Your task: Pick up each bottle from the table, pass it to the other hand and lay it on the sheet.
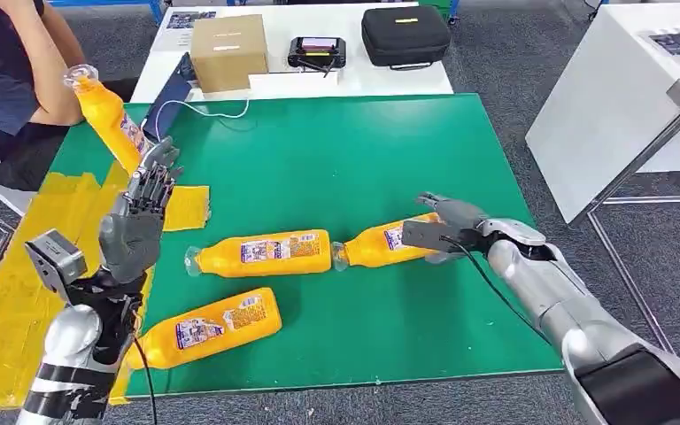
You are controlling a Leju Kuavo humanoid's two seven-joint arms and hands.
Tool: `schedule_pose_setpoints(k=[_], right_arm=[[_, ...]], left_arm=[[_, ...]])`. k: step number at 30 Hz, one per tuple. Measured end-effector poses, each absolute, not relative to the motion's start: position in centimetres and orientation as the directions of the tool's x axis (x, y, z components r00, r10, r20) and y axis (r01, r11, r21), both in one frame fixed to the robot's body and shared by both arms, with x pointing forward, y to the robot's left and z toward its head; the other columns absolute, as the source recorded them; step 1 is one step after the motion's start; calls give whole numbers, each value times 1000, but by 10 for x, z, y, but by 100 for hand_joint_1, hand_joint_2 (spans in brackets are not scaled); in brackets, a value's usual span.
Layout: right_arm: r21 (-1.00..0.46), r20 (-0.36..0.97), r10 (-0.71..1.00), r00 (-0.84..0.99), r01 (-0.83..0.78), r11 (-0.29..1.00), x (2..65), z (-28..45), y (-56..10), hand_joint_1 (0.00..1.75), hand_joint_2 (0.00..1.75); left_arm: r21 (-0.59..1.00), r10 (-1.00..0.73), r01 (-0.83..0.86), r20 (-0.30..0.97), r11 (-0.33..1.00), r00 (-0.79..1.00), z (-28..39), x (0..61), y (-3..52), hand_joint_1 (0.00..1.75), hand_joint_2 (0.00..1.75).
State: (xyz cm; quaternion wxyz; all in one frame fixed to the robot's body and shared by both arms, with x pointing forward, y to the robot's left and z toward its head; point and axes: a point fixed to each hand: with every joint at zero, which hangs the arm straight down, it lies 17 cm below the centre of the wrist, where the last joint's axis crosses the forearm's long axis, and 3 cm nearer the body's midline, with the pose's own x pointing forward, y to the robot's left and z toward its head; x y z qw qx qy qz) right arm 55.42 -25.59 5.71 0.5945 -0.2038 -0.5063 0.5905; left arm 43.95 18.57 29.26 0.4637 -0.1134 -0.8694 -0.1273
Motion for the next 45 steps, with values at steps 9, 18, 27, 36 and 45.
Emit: schedule_pose_setpoints(k=[9, 18, 27, 36, 45], right_arm=[[-826, 285, 933, -219, -549, 124, 547, 32, -257, 0, 175], [-800, 156, 964, -215, -600, -5, 533, 2, -275, 175, 175], [-688, -91, 951, -295, -672, -274, 506, -36, -318, 175, 175], [-743, -36, 973, -227, -645, -178, 511, -37, -305, 175, 175], [-806, 191, 977, -97, -583, 100, 534, -11, -239, 175, 175]], left_arm=[[98, 97, 323, 838, 941, -537, 291, 443, 183, 0, 0], [96, 96, 321, 841, 942, -532, 288, 444, 185, 0, 0], [86, 122, 352, 840, 932, -529, 290, 456, 177, 0, 0], [76, 128, 349, 841, 934, -525, 291, 462, 175, 0, 0], [77, 86, 297, 862, 952, -500, 261, 447, 215, 0, 0]])
